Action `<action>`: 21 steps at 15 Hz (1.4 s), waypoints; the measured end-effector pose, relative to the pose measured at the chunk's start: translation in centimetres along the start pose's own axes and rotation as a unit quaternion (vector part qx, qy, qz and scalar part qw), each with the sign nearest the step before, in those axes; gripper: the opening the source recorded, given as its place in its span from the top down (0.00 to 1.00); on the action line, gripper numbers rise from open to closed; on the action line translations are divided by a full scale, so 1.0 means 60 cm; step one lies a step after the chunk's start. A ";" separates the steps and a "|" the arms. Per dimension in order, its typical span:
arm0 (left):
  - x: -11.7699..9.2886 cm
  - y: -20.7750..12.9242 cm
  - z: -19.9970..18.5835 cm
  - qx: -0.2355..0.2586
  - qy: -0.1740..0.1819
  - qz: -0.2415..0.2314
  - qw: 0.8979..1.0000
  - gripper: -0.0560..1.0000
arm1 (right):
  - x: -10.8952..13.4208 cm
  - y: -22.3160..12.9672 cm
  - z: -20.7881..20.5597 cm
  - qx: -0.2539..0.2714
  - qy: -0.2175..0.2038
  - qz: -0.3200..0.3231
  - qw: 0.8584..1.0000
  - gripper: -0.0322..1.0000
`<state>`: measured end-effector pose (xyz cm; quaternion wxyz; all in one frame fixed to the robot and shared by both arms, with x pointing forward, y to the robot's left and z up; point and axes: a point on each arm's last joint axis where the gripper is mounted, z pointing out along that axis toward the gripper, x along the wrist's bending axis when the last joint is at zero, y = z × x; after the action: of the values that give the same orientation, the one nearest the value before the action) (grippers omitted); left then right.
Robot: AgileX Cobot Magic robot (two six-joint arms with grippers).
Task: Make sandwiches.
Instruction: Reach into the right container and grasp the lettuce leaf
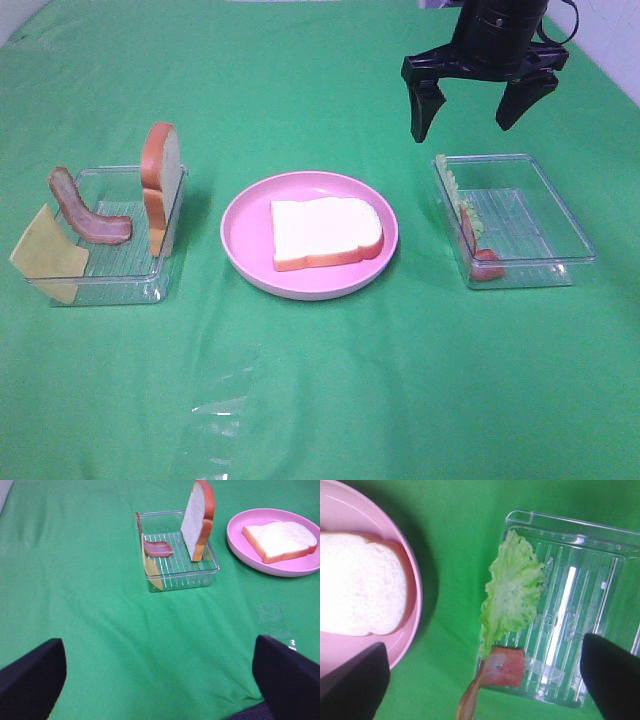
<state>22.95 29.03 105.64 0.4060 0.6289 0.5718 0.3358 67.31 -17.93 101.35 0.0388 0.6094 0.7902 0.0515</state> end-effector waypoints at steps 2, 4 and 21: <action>0.000 0.000 0.000 0.000 0.000 0.000 1.000 0.07 | 0.000 0.000 0.000 0.000 0.000 0.000 1.000 0.02; 0.000 0.000 0.000 0.000 0.000 0.000 1.000 0.07 | -0.001 0.000 0.007 0.005 -0.002 0.003 1.000 0.02; 0.000 0.000 0.000 0.000 0.000 0.000 1.000 0.07 | -0.003 0.014 0.132 0.049 -0.011 0.024 0.998 0.46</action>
<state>22.95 29.03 105.64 0.4060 0.6289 0.5718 0.3358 69.16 -17.59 93.62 0.0161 0.6299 0.7765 0.0070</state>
